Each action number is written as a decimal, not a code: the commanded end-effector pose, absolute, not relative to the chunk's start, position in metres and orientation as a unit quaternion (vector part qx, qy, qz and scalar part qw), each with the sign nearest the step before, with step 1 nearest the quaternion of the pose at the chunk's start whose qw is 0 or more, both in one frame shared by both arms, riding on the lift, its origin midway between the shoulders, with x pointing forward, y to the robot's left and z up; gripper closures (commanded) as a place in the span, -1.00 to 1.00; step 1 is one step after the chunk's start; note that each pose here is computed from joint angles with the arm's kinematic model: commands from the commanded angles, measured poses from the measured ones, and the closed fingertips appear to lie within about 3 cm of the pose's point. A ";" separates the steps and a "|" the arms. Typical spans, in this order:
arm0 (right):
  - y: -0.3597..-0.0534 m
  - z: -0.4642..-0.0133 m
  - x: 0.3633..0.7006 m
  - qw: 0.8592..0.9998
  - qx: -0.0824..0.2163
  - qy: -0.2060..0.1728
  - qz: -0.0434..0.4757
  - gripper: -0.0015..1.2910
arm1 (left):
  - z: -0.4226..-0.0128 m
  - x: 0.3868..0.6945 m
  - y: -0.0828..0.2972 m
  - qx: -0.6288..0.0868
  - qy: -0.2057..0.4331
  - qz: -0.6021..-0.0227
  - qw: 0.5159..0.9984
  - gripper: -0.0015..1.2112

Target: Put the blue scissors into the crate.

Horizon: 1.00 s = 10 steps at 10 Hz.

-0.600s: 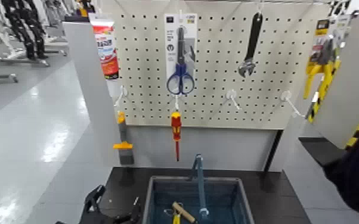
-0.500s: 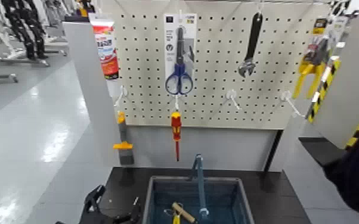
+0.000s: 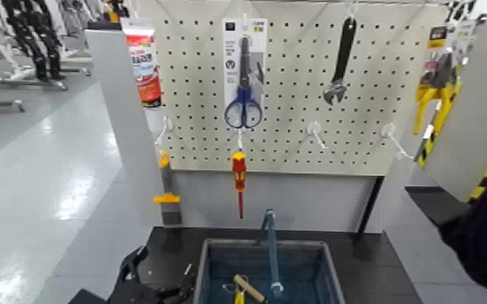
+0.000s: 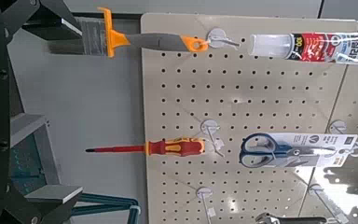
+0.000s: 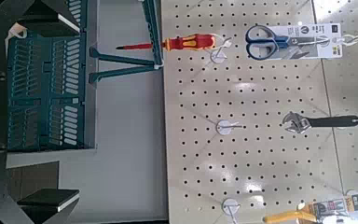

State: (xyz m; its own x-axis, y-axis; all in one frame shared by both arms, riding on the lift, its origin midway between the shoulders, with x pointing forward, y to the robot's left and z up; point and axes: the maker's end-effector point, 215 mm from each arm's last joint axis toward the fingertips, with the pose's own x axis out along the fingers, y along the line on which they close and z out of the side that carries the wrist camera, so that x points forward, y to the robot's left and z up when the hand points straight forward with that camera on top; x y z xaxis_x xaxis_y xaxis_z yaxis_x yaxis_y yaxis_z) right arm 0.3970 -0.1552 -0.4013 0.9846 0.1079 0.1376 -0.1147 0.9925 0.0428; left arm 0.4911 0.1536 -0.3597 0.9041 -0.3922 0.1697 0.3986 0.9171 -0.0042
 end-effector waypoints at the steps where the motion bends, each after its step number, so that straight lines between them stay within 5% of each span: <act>1: -0.155 -0.401 0.397 0.996 0.026 -0.068 0.056 -0.87 | -0.336 0.517 0.150 -0.029 -0.074 -0.227 0.971 -0.77; 10: -0.151 -0.398 0.399 0.995 0.026 -0.073 0.061 -0.87 | -0.233 0.570 0.093 -0.077 -0.096 -0.370 0.921 -0.78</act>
State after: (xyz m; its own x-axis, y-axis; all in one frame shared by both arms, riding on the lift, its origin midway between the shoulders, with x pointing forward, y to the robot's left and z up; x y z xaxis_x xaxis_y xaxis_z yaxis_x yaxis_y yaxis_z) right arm 0.3991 -0.1512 -0.3983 0.9824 0.1159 0.1462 -0.1234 0.9914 0.0436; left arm 0.5682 0.0955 -0.2394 0.7142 -0.6626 0.2255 0.6910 0.7188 -0.0767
